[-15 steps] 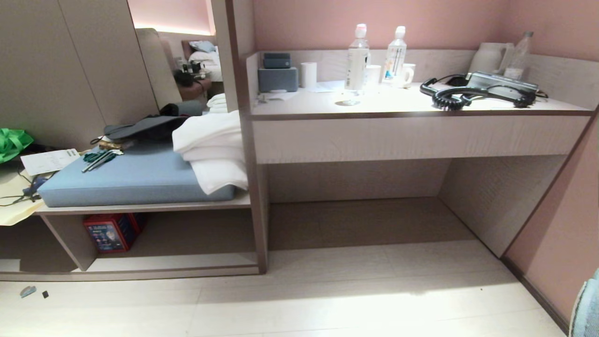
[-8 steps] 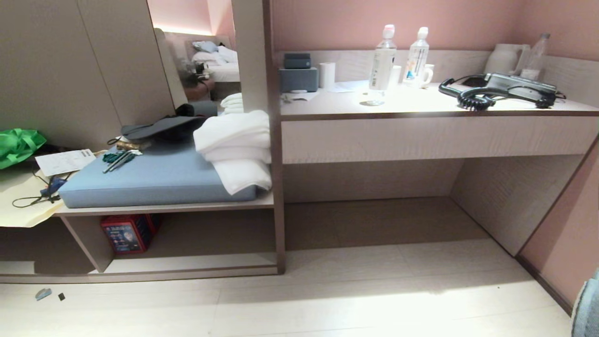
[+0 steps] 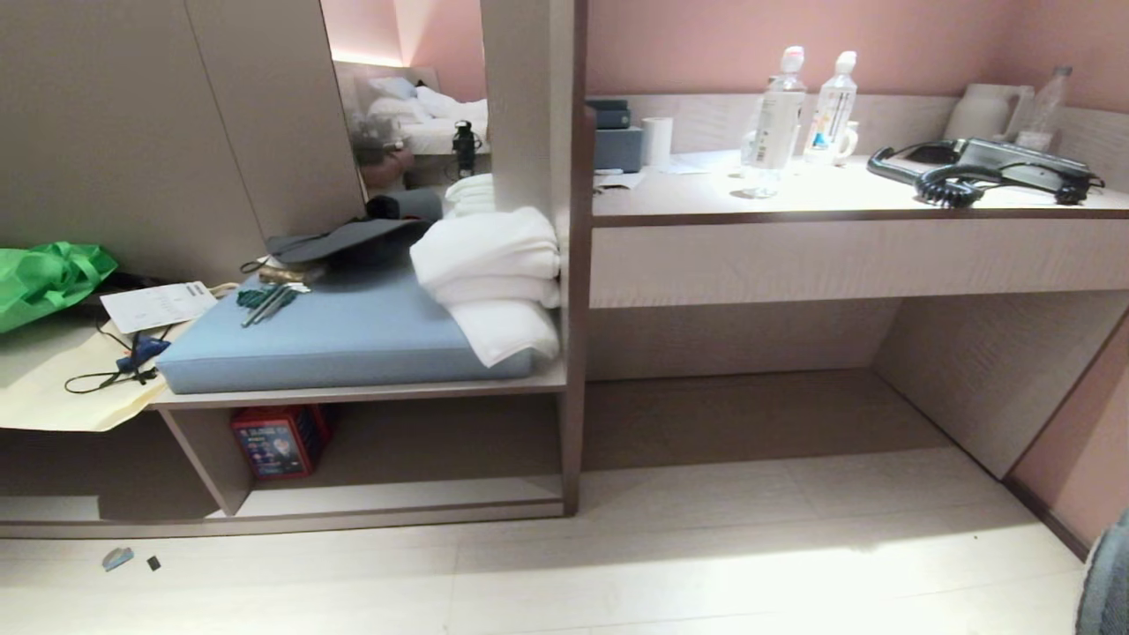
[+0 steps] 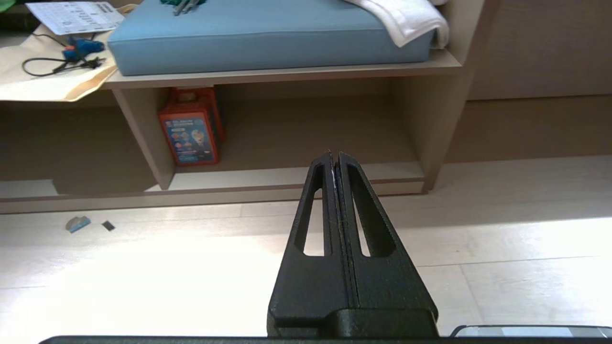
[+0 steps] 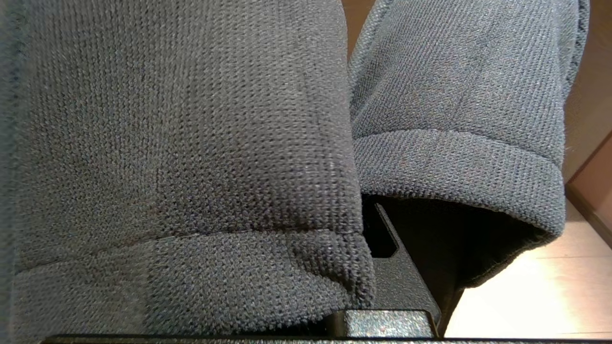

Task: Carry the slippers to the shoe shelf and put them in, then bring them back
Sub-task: Place the slippers into the shoe cabinet

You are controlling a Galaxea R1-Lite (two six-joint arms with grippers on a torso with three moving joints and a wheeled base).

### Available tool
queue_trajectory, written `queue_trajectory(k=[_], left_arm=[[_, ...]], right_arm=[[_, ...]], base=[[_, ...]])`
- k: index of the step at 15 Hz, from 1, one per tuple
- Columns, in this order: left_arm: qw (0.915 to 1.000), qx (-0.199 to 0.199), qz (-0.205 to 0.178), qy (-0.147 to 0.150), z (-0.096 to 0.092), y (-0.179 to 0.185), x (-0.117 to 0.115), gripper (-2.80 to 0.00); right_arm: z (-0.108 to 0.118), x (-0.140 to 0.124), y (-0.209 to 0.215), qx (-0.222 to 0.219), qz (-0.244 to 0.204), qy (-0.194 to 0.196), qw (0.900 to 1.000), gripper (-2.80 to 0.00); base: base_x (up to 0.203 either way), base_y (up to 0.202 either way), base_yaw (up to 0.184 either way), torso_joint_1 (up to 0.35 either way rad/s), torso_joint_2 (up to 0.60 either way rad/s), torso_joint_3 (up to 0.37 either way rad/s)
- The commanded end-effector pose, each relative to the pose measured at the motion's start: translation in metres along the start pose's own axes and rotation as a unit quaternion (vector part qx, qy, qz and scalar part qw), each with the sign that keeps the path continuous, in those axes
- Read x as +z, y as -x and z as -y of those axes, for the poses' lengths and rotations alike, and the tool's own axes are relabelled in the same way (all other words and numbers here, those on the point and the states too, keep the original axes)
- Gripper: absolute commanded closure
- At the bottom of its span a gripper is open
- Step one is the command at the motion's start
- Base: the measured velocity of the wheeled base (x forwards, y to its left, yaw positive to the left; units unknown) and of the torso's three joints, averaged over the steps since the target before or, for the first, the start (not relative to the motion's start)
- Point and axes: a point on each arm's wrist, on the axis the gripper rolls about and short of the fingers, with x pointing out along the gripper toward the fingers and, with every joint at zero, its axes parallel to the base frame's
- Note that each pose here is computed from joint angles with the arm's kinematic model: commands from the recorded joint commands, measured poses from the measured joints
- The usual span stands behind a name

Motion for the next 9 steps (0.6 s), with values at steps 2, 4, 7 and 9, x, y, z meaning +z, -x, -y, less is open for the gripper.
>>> queue_trajectory(k=[2, 4, 7, 9], left_arm=[[1.0, 0.0, -0.001, 0.0, 0.0, -0.0001, 0.0, 0.0], [1.0, 0.0, -0.001, 0.0, 0.0, -0.0001, 0.0, 0.0], [1.0, 0.0, -0.001, 0.0, 0.0, -0.0001, 0.0, 0.0], [1.0, 0.0, -0.001, 0.0, 0.0, -0.0001, 0.0, 0.0]], right_arm=[[0.0, 0.0, -0.0001, 0.0, -0.001, 0.0, 1.0, 0.0], [0.0, 0.0, -0.0001, -0.001, -0.001, -0.001, 1.0, 0.0], [0.0, 0.0, -0.0001, -0.001, -0.001, -0.004, 1.0, 0.0], [0.0001, 0.0, -0.0001, -0.002, -0.001, -0.008, 1.0, 0.0]], base=[[0.0, 0.195, -0.001, 0.004, 0.0, 0.004], [0.0, 0.196, -0.002, 0.002, 0.0, 0.0], [0.0, 0.194, -0.002, 0.002, 0.0, 0.001], [0.0, 0.195, -0.001, 0.005, 0.0, 0.001]])
